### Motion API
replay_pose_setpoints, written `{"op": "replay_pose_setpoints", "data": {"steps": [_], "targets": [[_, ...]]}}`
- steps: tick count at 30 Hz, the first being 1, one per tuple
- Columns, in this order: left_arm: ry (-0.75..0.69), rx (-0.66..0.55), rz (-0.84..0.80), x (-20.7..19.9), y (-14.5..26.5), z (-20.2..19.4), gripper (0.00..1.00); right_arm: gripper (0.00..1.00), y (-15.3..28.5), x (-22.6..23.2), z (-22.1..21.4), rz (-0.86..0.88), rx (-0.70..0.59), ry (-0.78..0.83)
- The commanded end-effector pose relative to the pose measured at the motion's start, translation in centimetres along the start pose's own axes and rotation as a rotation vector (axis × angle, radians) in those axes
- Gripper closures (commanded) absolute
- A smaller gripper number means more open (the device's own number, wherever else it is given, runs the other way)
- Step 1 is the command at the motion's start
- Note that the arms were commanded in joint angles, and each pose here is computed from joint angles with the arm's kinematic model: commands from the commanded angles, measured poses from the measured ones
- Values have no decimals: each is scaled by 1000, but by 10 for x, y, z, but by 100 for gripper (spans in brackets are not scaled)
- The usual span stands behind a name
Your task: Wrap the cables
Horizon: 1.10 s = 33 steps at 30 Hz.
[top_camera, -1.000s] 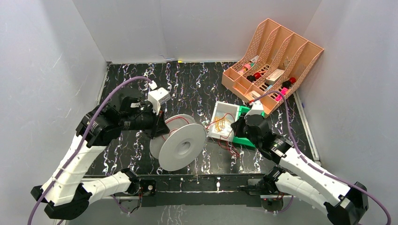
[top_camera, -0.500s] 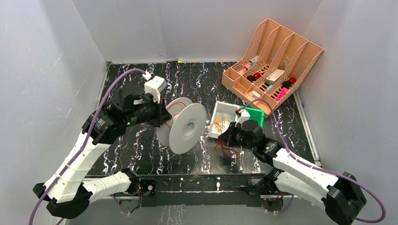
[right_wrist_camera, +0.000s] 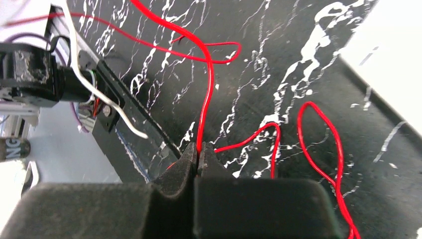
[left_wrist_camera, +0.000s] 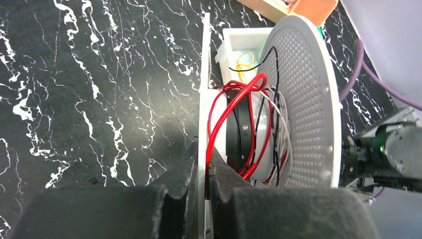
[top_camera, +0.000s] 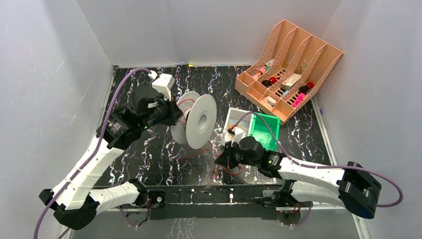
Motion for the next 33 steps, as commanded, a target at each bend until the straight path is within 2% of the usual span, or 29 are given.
{"op": "replay_pose_setpoints", "data": {"steps": [1,8,23,33], "targets": [[46,-160,45,4,0,31,100,100,-2,49,18,160,-74,36],[42,-162,163,21,-13,23,100,97,8,100,12,402,-70,78],[20,-98,210,30,-31,-2,100,89,26,171,24,835,-97,3],[-6,-56,249,37,-37,-19,100,79,25,211,45,978,-151,0]]}}
Point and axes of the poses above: each gripper's point midway between its finger pads, its own y axis back along the fingers, its own x axis along the line the jaws close on, z = x × y, the point moved 4 cm from there along y, back along the fingers, and after that the axes turned 9 degrees about -y, right-handed, at the moved point
